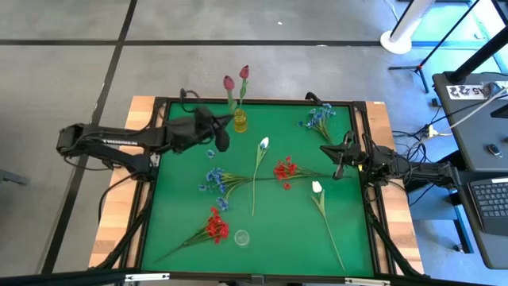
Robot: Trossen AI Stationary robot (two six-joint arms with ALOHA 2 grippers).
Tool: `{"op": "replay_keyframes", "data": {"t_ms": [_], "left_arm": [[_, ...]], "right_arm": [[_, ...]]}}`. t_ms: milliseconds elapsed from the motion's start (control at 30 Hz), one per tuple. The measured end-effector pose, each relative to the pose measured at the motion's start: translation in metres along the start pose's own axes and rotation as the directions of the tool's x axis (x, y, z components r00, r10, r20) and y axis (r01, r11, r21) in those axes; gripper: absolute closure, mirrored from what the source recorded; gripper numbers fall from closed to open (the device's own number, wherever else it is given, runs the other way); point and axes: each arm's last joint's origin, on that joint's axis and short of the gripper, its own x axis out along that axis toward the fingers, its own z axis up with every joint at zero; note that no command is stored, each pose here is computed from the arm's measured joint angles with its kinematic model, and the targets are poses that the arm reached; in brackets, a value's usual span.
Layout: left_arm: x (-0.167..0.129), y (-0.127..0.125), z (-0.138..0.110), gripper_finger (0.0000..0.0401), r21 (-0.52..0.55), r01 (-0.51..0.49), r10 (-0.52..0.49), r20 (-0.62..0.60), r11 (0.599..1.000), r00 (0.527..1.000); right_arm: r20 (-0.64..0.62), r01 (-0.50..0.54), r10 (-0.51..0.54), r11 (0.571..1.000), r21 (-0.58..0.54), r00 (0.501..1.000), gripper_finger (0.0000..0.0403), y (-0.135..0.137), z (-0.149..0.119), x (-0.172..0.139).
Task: Sort flowers into vase by color
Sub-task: Put the red tulip into the yellow vase
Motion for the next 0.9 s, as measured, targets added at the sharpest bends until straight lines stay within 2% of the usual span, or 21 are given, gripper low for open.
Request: {"op": "replay_keyframes", "data": {"t_ms": [100, 200, 300, 433, 533, 633, 900], "left_arm": [[0.008, 0.016, -0.011, 0.0401, -0.027, 0.062, -0.059, 0.094, 0.998, 0.994], [0.014, 0.034, -0.019, 0.0401, -0.04, 0.055, -0.047, 0.183, 0.998, 0.982], [0.017, 0.051, -0.018, 0.0401, -0.062, 0.047, -0.028, 0.279, 0.997, 0.96], [0.019, 0.064, -0.008, 0.0401, 0.005, 0.025, -0.026, 0.366, 1.0, 0.93], [0.02, 0.071, -0.005, 0.0401, 0.059, -0.024, -0.001, 0.387, 0.998, 0.922], [0.022, 0.079, -0.003, 0.0401, 0.063, -0.06, 0.031, 0.392, 0.996, 0.919], [0.024, 0.09, 0.0, 0.0401, 0.067, -0.053, 0.022, 0.396, 0.996, 0.918]], "right_arm": [[0.0, 0.0, 0.0, 1.0, 0.0, 1.0, 0.0384, 0.0, 0.0, 0.0], [0.0, 0.0, 0.0, 1.0, 0.0, 1.0, 0.0384, 0.0, 0.0, 0.0], [0.0, 0.0, 0.0, 1.0, 0.0, 1.0, 0.0384, 0.0, 0.0, 0.0], [0.0, 0.0, 0.0, 1.0, 0.0, 1.0, 0.0384, 0.0, 0.0, 0.0], [0.0, 0.0, 0.0, 1.0, 0.0, 1.0, 0.0384, 0.0, 0.0, 0.0], [0.0, 0.0, 0.0, 1.0, 0.0, 1.0, 0.0384, 0.0, 0.0, 0.0], [0.0, 0.0, 0.0, 1.0, 0.0, 1.0, 0.0384, 0.0, 0.0, 0.0]]}}
